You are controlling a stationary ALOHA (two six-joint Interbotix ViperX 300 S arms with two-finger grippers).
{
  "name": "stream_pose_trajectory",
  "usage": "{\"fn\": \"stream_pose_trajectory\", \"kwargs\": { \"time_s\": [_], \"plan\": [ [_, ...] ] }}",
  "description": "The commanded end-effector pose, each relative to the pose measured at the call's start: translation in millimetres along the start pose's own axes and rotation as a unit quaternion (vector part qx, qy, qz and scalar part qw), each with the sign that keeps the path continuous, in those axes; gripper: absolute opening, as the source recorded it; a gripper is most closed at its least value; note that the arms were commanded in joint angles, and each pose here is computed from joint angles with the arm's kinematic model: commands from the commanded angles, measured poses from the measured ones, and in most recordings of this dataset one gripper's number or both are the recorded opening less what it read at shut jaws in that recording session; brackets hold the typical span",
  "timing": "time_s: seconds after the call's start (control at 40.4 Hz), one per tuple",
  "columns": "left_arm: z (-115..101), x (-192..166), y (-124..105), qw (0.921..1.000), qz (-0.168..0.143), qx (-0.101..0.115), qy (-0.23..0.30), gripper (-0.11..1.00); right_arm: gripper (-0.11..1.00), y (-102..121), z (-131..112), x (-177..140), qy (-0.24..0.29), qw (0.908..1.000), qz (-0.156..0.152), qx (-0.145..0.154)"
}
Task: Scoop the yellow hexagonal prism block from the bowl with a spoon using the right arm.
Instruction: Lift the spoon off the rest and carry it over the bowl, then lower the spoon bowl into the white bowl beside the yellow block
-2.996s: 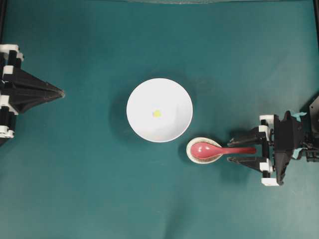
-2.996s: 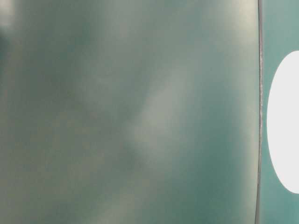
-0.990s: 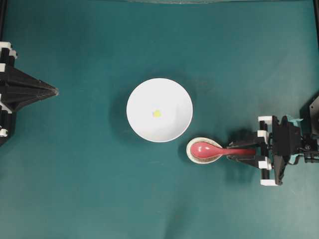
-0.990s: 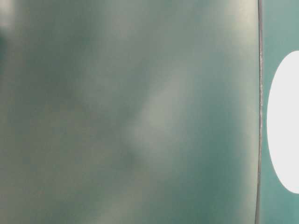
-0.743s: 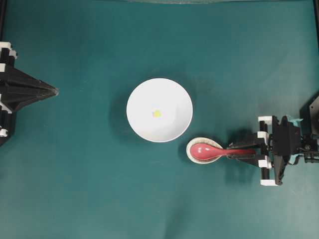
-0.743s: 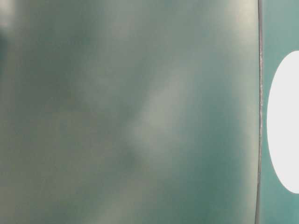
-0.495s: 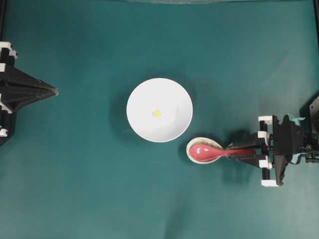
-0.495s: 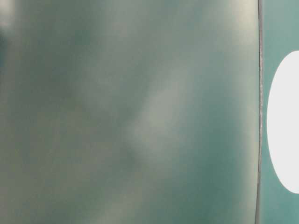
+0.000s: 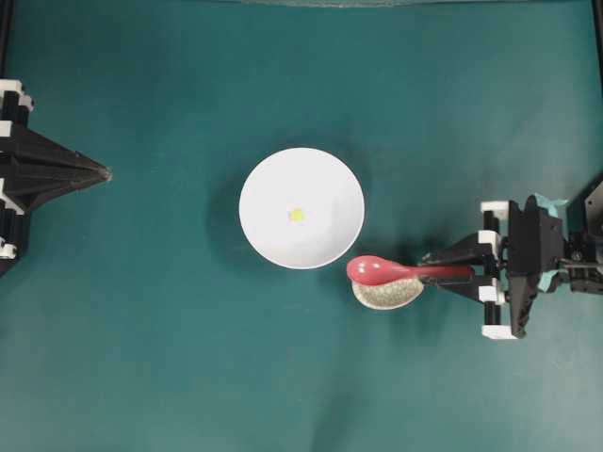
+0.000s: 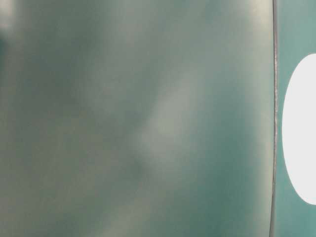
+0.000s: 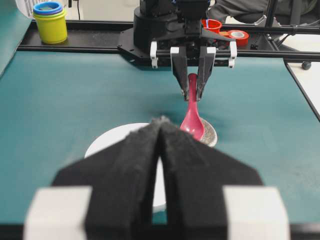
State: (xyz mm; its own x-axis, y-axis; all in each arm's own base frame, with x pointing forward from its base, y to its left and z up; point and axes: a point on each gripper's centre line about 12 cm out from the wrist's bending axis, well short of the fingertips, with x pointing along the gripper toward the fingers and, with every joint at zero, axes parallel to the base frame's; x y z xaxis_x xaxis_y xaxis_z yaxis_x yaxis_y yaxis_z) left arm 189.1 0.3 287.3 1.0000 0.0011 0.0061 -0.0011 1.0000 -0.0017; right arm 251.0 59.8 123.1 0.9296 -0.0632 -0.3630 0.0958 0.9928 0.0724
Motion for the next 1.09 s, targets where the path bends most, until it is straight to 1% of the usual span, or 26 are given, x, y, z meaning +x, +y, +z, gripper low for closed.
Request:
{"fn": "stream_pose_trajectory", "kwargs": {
  "time_s": [0.0,0.124,0.223,0.371,0.495,0.644,0.792,0.941,1.065],
  "plan": [
    [9.0,2.9,0.2,0.9999,0.0,0.002,-0.011,-0.01,0.23,2.5,22.2,4.1,-0.023,0.9997,0.003,-0.01],
    [9.0,2.9,0.2,0.9999,0.0,0.002,-0.011,-0.01,0.23,-0.2,43.5,7.6,-0.03,0.9991,0.002,-0.029],
    [9.0,2.9,0.2,0.9999,0.0,0.003,-0.011,-0.01,0.23,-1.9,59.6,9.4,-0.025,0.999,0.008,-0.035],
    [8.8,2.9,0.2,0.9999,0.0,0.004,-0.01,-0.01,0.23,-8.6,82.6,11.7,-0.005,0.9994,0.018,-0.03],
    [9.8,2.7,1.7,0.9999,0.004,0.003,-0.011,-0.01,0.23,-18.4,95.1,14.4,0.022,0.9992,0.024,-0.022],
    [9.3,2.5,4.9,0.9998,0.013,0.003,-0.011,-0.01,0.23,-36.7,101.2,20.3,0.062,0.9979,0.018,-0.001],
    [8.7,2.8,5.8,0.9998,0.015,0.003,-0.009,-0.01,0.23,-54.1,101.2,23.3,0.102,0.9946,0.013,0.018],
    [8.7,2.8,6.1,0.9998,0.016,0.003,-0.009,-0.01,0.23,-64.3,105.8,24.2,0.122,0.9922,0.014,0.021],
    [8.7,2.8,6.1,0.9998,0.016,0.003,-0.009,-0.01,0.23,-69.5,110.7,26.8,0.13,0.9913,0.015,0.015]
  ]
}}
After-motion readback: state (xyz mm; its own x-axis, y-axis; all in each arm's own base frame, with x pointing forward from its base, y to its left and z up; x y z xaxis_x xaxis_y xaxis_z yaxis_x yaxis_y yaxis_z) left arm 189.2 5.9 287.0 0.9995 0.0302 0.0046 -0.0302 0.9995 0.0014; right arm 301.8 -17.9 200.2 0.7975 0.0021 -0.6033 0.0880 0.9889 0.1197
